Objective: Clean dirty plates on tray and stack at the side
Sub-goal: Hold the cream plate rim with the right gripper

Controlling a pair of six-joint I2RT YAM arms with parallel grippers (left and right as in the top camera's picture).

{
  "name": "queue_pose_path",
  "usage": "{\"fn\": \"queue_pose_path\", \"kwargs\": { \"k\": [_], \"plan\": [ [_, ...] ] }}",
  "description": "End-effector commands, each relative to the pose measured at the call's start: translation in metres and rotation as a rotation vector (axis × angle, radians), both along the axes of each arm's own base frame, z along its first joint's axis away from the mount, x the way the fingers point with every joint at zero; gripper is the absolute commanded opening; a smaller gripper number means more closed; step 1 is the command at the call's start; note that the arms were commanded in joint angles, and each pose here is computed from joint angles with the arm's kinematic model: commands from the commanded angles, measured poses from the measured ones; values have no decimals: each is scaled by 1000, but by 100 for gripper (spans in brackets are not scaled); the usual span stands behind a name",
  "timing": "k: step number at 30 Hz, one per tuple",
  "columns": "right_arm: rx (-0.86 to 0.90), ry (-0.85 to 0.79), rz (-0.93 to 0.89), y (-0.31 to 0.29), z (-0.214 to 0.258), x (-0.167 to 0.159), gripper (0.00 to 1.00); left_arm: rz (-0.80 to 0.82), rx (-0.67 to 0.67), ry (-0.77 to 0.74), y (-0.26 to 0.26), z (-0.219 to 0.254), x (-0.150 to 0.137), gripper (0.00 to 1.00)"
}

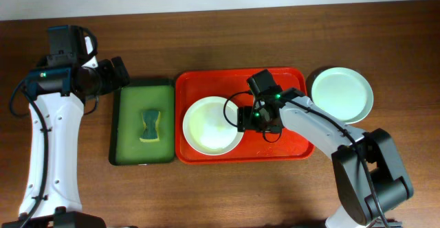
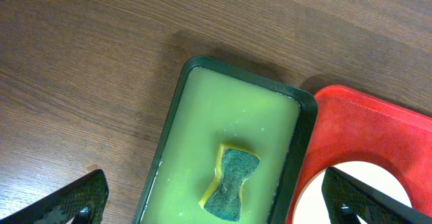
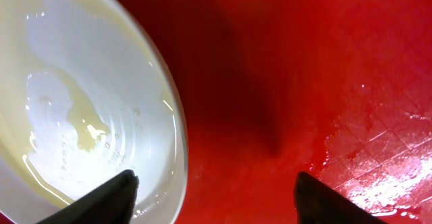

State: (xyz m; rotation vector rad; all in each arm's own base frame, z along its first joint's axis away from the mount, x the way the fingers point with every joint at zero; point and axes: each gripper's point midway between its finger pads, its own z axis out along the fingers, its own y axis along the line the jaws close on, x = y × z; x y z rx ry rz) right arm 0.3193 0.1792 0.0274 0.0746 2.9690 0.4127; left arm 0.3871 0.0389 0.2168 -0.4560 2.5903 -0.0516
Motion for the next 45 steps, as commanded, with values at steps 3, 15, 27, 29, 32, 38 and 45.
{"fn": "queue_pose_path", "kwargs": {
  "k": [3, 15, 27, 29, 32, 38, 45],
  "plan": [
    [-12, 14, -24, -1, -6, -4, 64, 9, -6, -21, 0, 8, 0, 99],
    [-17, 1, 21, 17, -19, -5, 24, 9, -6, -21, 0, 8, 0, 99],
    [-52, -7, 5, 11, -21, -3, 7, 9, -6, -21, 0, 8, 0, 99],
    [-51, -7, 5, 11, -21, -4, 8, 9, -6, -21, 0, 8, 0, 99],
    [-46, -9, 6, 12, -20, -3, 13, 9, -6, -21, 0, 8, 0, 99],
    [-45, -10, 6, 12, -20, -3, 13, 9, -6, -21, 0, 8, 0, 99],
    [-45, -11, 6, 12, -20, -2, 10, 12, 0, -31, 2, 9, 2, 99]
  ]
}}
